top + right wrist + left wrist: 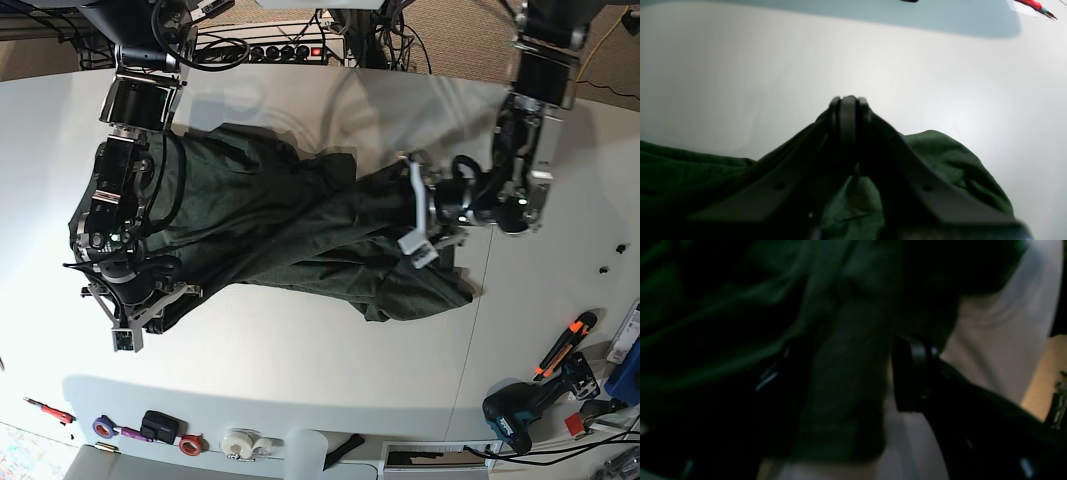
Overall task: Layout the t-shirt on the table in an organized manner, then fold the t-shirt properly
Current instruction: 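Hold the shirt with the right gripper while the left gripper adjusts its grip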
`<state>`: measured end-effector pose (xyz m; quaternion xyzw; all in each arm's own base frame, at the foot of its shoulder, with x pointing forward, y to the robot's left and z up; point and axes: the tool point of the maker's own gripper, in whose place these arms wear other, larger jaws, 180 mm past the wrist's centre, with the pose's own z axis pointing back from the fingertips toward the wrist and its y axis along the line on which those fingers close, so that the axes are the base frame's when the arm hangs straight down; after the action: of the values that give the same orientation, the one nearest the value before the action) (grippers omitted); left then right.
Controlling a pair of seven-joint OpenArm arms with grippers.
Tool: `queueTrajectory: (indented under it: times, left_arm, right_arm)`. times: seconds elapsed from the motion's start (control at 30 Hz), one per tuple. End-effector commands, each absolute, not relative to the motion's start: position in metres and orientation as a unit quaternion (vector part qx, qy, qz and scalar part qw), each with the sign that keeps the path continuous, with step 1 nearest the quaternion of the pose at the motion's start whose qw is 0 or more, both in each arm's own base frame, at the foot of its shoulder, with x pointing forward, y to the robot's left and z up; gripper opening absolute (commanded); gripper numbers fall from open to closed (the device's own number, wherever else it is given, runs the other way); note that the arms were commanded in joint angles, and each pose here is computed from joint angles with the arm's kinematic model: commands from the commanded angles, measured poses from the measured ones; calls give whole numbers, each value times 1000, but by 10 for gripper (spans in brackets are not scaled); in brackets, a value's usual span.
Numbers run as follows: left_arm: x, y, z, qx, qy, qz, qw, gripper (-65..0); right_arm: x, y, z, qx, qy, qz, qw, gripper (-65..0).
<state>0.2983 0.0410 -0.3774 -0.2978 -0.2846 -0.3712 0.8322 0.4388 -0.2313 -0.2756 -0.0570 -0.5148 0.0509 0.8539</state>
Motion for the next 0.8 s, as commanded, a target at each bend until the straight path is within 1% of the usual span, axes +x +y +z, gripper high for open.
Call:
queueTrajectory:
  times: [0.0, 0.13, 0.33, 0.37, 0.4, 0.43, 0.47, 0.57, 0.6, 0.77]
  left_arm:
    - [306, 44, -365, -299, -304, -375, 823, -266]
    - [293, 59, -377, -294, -283, -371, 834, -266]
    - [269, 60, -394, -305, -258, -362, 842, -267]
    - [267, 60, -395, -306, -256, -361, 843, -276]
    - [267, 60, -395, -306, -256, -361, 843, -302]
    - [267, 60, -395, -306, -256, -361, 843, -347]
    - [267, 59, -395, -306, -257, -361, 843, -409]
    - [270, 58, -392, -310, -267, -357, 839, -638]
    - [270, 57, -392, -310, -268, -357, 839, -650]
    - [276, 58, -388, -308, -274, -359, 838, -650]
  right_arm:
    - [448, -235, -252, -62, -545, 50, 835, -650]
    - [448, -235, -252, -62, -545, 49, 835, -650]
    - [448, -235, -252, -62, -545, 50, 835, -650]
    - [448, -235, -252, -62, -545, 50, 835, -650]
    - [448, -235, -252, -62, -545, 50, 835, -650]
    - [448, -235, -252, -62, -545, 50, 835, -650]
    - [448, -235, -253, -62, -544, 50, 835, -650]
    - [448, -235, -253, -62, -543, 50, 836, -650]
    - [448, -235, -253, -62, -543, 49, 836, -650]
    - [448, -235, -254, -63, -541, 49, 837, -650]
